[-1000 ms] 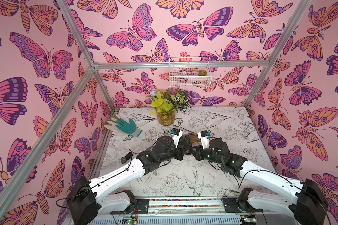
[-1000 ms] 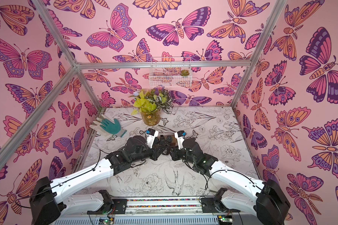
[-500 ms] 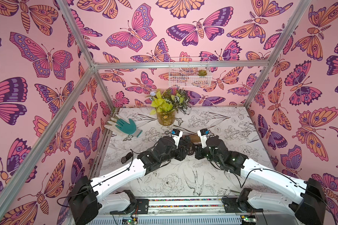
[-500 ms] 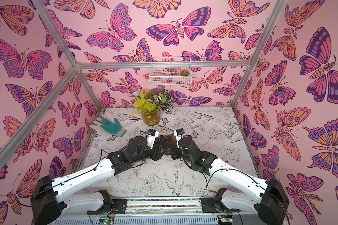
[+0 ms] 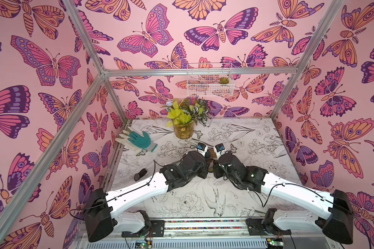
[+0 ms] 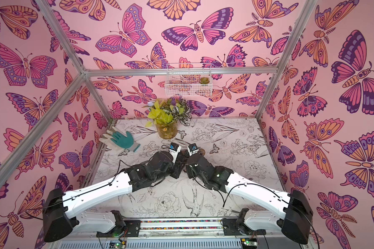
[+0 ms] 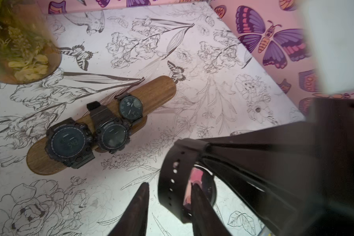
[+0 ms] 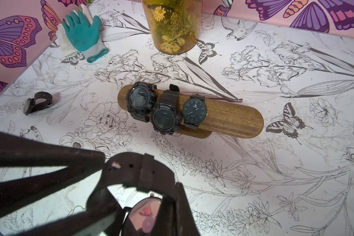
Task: Place watch on stand
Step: Pick up the watch at the center of the board.
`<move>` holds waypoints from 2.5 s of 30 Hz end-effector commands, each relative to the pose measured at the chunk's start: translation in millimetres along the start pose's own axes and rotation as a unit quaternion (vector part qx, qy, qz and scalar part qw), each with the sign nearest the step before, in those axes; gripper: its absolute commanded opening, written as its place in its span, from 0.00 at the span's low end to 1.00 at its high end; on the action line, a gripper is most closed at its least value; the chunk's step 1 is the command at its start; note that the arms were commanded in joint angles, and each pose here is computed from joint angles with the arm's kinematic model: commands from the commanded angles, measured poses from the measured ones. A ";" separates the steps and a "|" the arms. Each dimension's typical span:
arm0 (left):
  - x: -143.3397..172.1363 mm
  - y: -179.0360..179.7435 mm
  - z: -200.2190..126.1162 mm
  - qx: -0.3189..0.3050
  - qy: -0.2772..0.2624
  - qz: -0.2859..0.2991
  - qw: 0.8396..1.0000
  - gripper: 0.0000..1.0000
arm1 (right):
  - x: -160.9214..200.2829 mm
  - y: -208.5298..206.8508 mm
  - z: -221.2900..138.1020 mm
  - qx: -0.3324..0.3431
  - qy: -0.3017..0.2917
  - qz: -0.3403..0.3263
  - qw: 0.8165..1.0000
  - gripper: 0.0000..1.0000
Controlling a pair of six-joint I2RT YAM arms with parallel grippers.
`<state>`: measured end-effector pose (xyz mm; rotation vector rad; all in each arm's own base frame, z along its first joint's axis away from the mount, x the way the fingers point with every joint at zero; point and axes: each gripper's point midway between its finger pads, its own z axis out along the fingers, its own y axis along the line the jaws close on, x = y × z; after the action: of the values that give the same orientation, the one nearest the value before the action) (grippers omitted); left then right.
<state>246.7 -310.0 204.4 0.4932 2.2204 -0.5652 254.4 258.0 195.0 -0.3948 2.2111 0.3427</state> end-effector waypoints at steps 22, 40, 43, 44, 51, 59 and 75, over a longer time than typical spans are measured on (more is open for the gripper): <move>10.9 12.0 12.9 -0.038 0.030 -0.007 0.999 0.04 | -14.7 24.7 -16.3 -0.065 -0.010 -0.011 0.998 0.10; -50.6 25.2 -49.7 0.157 -0.122 -0.229 0.953 0.00 | -25.2 14.6 -63.4 -0.143 -0.196 -0.023 0.970 0.60; -58.0 17.1 -59.3 0.182 -0.130 -0.229 0.947 0.00 | -19.3 23.0 -51.1 -0.152 -0.182 -0.033 0.971 0.61; -60.6 14.6 -62.2 0.191 -0.134 -0.231 0.945 0.00 | -17.6 28.4 -48.9 -0.163 -0.178 -0.041 0.969 0.61; -63.4 -3.4 -69.5 0.236 -0.130 -0.228 0.936 0.00 | -32.3 48.0 -55.1 -0.214 -0.260 -0.058 0.940 0.60; -53.6 -8.1 -64.3 0.238 -0.114 -0.223 0.938 0.00 | -47.5 52.3 -73.5 -0.225 -0.301 -0.081 0.923 0.47; -43.2 -12.8 -55.8 0.236 -0.096 -0.215 0.943 0.00 | -50.6 61.2 -72.5 -0.236 -0.293 -0.097 0.921 0.43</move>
<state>238.6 -293.7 281.3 0.1359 1.9908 -1.3290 212.2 289.6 260.6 -0.6611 1.5425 0.7596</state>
